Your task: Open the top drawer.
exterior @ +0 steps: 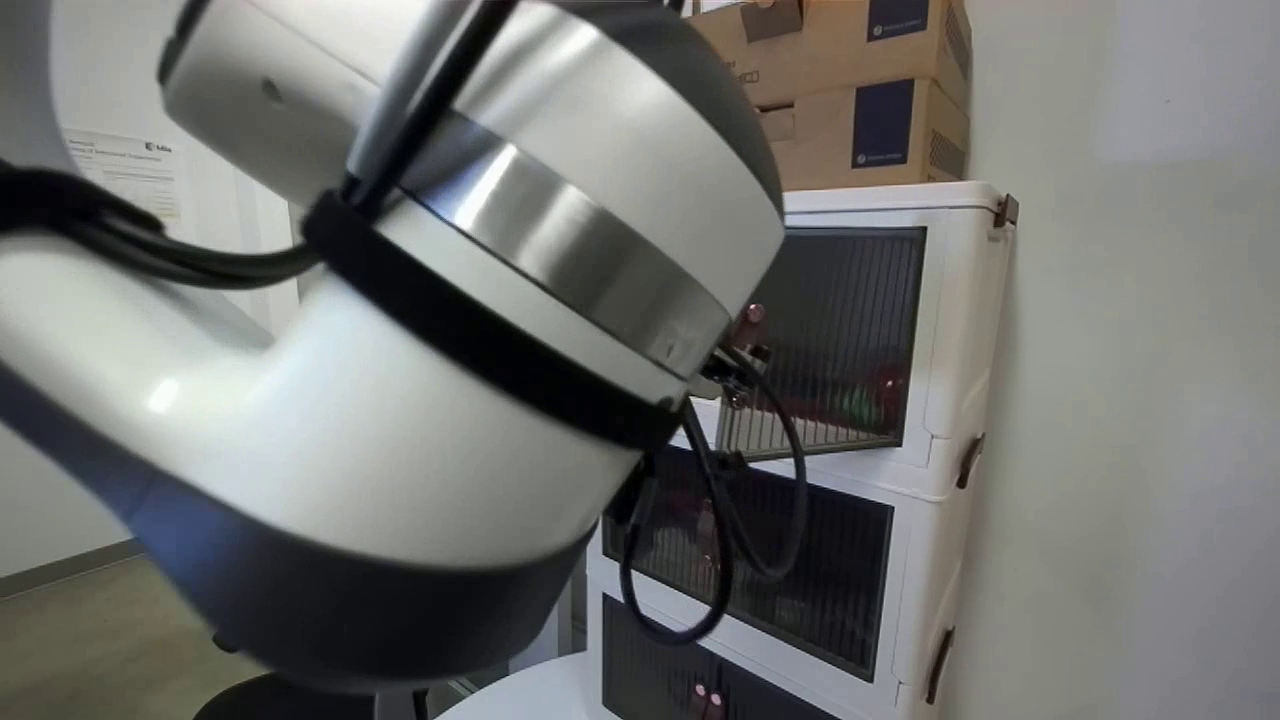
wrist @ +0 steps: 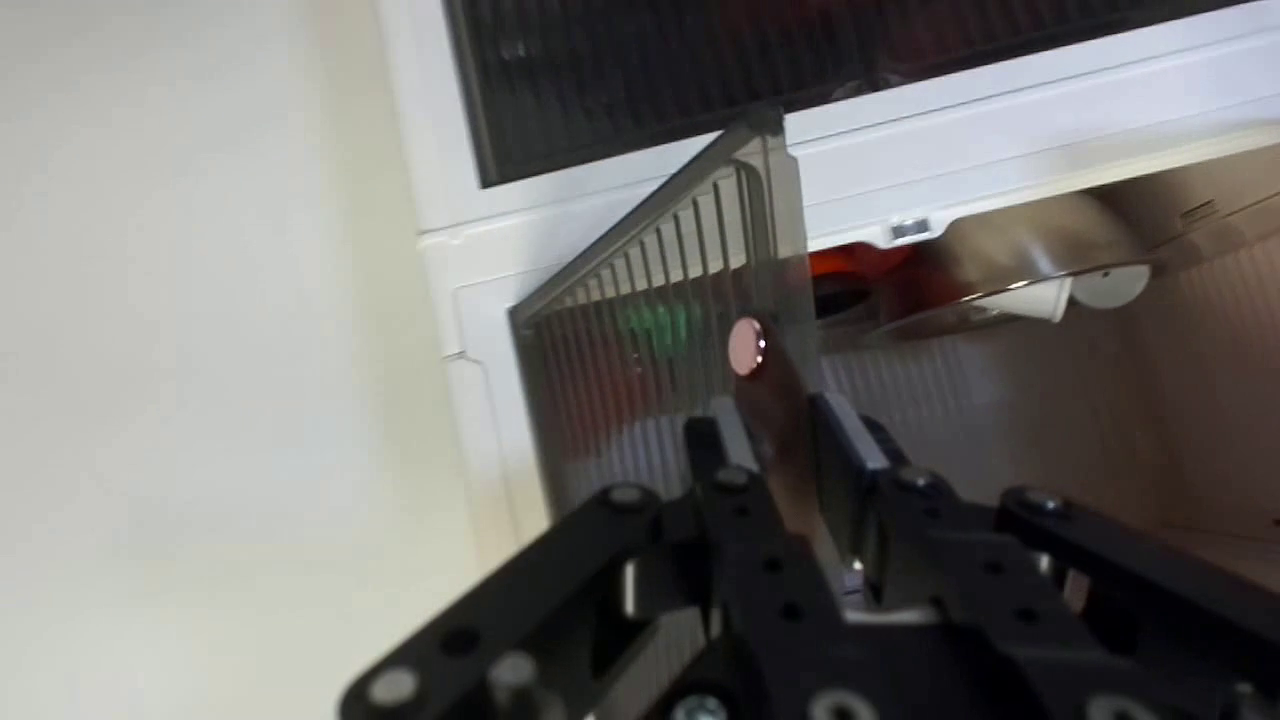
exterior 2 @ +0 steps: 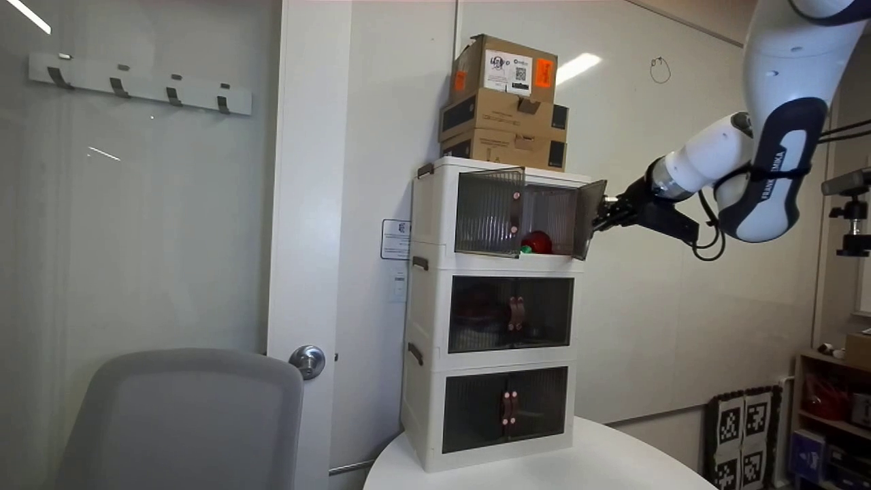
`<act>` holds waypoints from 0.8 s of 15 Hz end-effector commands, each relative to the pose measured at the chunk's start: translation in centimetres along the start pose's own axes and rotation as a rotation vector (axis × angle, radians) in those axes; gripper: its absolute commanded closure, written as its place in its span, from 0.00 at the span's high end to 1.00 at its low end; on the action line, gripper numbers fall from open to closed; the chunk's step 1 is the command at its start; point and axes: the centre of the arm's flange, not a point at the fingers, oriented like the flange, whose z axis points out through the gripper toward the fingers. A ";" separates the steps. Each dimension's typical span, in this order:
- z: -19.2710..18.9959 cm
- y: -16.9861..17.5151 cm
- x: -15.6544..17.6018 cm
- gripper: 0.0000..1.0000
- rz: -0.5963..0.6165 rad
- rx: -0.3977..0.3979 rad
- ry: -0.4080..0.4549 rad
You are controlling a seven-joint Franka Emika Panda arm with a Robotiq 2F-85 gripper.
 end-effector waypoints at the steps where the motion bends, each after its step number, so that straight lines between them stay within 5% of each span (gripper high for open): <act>1: -4.7 4.0 -1.4 0.05 0.123 -0.136 -0.050; 3: -5.5 5.9 -2.1 0.11 0.198 -0.244 -0.073; 4: -5.7 6.6 -2.6 0.36 0.240 -0.263 -0.087; 7: -6.2 7.4 -3.6 0.43 0.337 -0.322 -0.133; 12: -2.7 4.0 -5.7 0.80 0.393 -0.124 -0.316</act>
